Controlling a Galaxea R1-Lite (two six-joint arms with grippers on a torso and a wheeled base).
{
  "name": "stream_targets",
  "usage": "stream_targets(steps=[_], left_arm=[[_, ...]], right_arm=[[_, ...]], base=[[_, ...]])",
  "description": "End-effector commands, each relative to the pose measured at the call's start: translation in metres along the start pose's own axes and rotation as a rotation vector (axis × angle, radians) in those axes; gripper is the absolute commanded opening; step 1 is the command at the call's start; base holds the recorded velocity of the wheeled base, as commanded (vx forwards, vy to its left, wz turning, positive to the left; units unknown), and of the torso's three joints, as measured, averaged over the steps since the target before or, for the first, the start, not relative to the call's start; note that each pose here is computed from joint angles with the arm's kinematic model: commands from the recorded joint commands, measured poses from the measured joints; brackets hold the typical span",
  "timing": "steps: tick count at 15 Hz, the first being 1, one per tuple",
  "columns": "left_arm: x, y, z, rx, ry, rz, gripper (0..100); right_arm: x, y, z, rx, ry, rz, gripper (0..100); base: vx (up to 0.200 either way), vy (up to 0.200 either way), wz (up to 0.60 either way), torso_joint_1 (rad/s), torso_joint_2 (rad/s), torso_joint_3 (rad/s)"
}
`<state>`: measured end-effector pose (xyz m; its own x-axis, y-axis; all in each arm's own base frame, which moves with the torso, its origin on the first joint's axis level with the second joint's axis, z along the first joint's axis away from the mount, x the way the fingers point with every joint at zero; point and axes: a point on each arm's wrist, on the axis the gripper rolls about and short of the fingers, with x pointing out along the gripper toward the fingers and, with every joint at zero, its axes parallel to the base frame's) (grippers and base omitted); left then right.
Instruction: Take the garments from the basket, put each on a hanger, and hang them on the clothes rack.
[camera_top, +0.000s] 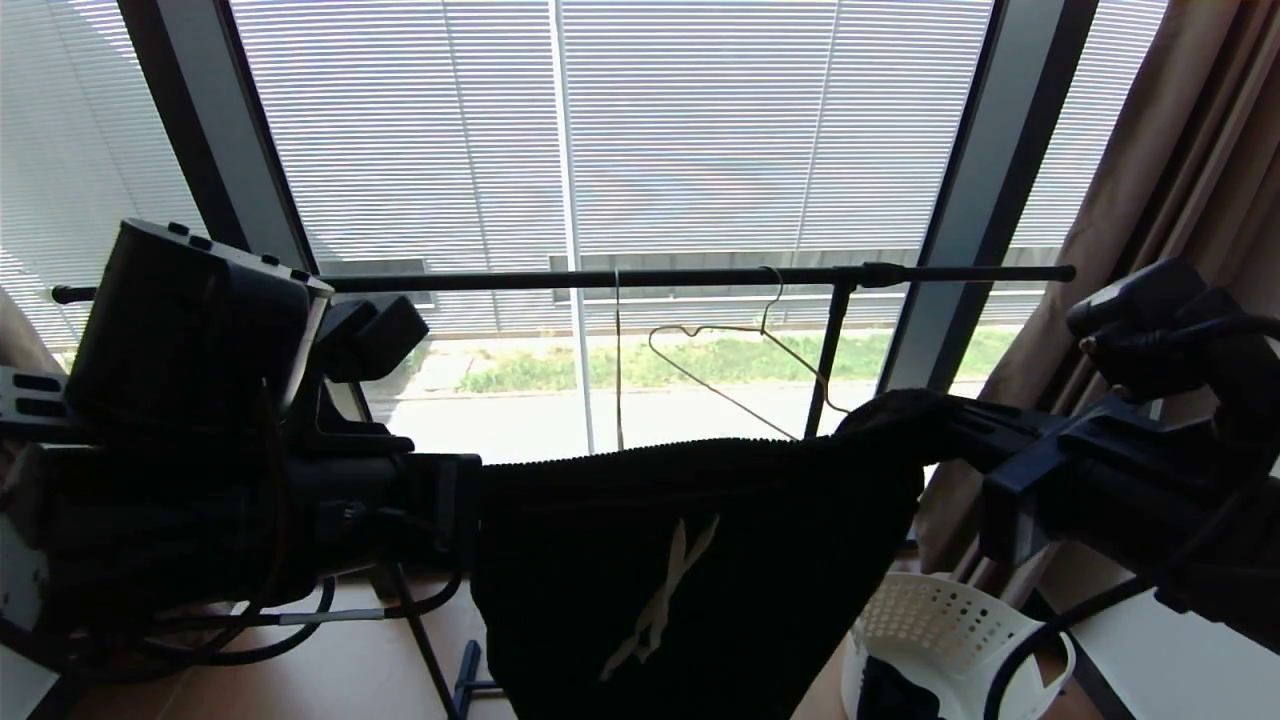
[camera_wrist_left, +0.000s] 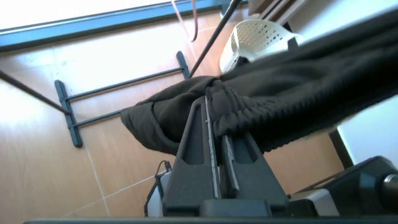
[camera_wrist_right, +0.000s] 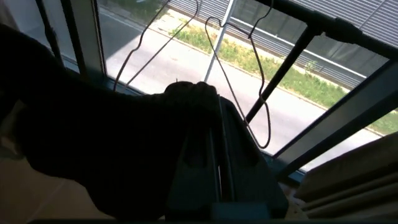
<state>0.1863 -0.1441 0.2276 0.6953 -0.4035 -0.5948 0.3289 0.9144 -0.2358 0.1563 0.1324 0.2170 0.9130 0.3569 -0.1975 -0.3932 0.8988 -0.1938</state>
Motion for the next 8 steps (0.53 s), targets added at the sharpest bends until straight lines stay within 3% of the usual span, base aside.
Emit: stream_targets(steps=[1,4,8], left_arm=[[0.024,-0.014,0.02,0.001,-0.006,-0.018,0],[0.045,-0.034,0.037,0.016,-0.017,-0.053,0],[0.065,-0.057,0.066,0.024,-0.058,-0.091,0]], right_arm=[[-0.054,-0.002,-0.015,-0.045,-0.014,0.087,0],[-0.073,0.007,-0.031,-0.112,0.033,0.204,0],[-0.061,0.031,-0.045,-0.181,0.119,0.296,0]], base=[[0.0,0.0,0.0,0.0,0.0,0.0],[0.0,0.0,0.0,0.0,0.0,0.0],[0.0,0.0,0.0,0.0,0.0,0.0]])
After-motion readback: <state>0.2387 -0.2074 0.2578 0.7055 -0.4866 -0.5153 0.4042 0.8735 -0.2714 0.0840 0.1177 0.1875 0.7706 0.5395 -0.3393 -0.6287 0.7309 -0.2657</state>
